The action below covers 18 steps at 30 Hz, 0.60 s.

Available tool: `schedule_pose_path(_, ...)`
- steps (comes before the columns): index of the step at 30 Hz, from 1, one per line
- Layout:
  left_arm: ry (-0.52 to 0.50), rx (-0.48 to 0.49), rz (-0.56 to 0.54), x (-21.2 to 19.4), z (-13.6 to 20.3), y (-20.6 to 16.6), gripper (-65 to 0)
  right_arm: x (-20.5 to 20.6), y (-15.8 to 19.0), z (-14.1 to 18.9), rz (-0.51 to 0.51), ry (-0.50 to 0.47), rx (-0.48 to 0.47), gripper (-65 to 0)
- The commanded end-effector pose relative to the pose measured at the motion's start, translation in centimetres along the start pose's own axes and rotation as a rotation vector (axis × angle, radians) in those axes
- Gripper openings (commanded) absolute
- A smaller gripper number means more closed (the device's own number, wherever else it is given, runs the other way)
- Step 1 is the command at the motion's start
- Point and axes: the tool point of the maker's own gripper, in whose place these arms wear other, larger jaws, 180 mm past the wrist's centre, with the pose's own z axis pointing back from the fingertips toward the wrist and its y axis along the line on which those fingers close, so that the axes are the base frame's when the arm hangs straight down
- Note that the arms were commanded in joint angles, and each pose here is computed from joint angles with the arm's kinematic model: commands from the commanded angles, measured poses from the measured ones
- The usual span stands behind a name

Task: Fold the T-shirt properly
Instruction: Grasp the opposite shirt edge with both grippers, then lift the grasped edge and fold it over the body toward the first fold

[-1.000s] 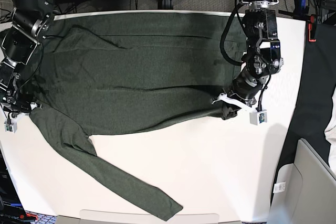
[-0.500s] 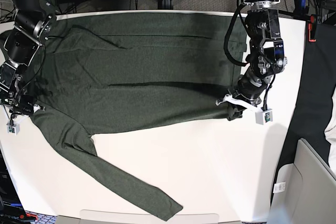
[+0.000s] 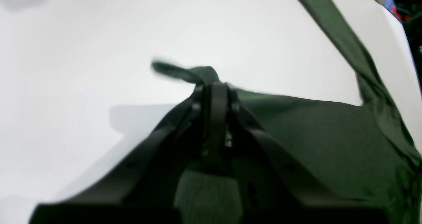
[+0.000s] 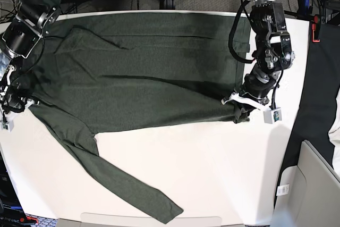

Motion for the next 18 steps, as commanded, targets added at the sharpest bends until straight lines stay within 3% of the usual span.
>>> schedule_pose_path(1,-0.065,-0.017,-0.018,2.0,0.4,-0.6,-64.4,1.8,-0.9,1.4,0.006,-0.051,-0.016,-64.5)
schedule_pose_path(7,-0.071,-0.017,-0.036,1.5,2.0,-0.8,-64.4,2.1,0.5,3.7,-0.004,-0.097,0.061,-64.5)
schedule_pose_path(11,-0.059,-0.012,-0.035,0.5,2.6,-0.6,-64.4,2.2,-0.3,4.8,0.005,-0.118,0.062,-64.5)
schedule_pose_path(18,-0.049,-0.005,-0.038,0.0,2.8,-0.2,-64.4,4.8,-1.7,5.3,0.029,-0.215,-0.015,-62.2)
